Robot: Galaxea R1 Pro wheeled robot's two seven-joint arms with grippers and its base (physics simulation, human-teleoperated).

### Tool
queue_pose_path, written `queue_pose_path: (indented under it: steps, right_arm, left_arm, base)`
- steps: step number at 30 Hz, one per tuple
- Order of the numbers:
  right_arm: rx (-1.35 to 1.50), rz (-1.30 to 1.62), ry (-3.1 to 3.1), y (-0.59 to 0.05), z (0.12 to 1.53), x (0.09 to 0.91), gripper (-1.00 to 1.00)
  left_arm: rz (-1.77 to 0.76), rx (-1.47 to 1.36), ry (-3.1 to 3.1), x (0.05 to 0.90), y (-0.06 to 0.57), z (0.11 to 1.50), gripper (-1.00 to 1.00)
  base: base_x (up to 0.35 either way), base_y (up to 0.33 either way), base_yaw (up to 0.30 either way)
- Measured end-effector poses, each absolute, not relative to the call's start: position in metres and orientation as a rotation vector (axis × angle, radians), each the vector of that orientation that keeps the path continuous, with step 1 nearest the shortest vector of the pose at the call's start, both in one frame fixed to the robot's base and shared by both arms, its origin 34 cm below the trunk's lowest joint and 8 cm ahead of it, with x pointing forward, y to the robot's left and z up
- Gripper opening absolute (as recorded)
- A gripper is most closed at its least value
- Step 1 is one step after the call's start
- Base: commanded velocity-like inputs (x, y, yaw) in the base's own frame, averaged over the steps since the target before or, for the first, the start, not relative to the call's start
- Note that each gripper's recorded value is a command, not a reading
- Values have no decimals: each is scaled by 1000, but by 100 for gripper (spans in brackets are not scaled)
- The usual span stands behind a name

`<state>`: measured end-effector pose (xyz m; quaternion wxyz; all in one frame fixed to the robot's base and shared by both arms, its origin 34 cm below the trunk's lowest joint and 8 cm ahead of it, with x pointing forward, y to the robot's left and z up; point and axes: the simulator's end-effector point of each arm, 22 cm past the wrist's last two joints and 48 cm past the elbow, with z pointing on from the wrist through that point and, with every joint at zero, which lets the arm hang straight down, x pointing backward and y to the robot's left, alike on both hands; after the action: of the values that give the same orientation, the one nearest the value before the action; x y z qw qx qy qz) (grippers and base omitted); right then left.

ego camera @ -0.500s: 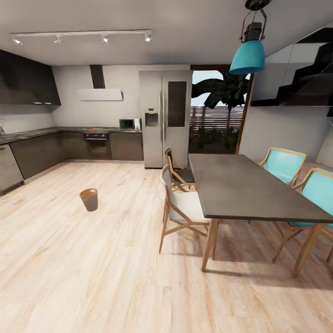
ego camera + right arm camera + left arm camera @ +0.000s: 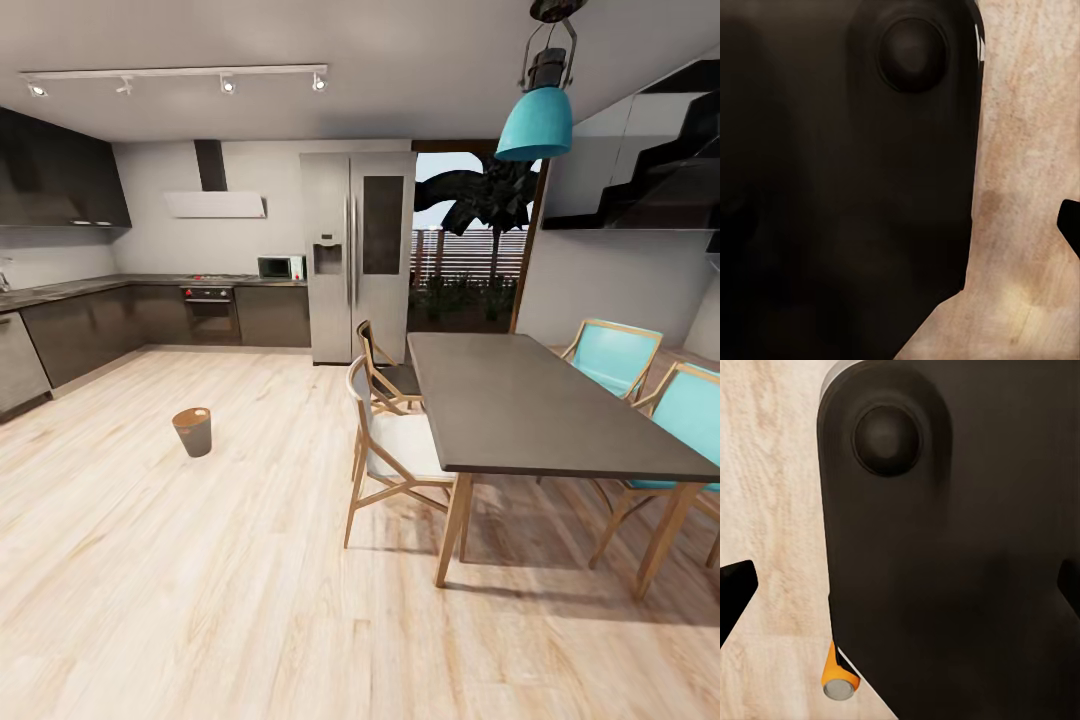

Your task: Put the three can of soda from the living room inside the tash can in the kitchen.

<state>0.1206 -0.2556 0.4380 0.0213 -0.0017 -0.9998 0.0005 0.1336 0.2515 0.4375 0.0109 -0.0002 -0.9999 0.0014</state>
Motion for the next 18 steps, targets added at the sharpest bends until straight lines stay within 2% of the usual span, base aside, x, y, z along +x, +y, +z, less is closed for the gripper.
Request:
queue_pose_path:
  steps: [18]
  right_arm:
    - [-7,-9,-3111,-248,438,127,100]
  left_arm:
    - [41,1,-3142,146,233,438,100]
  base:
    - [0,0,0]
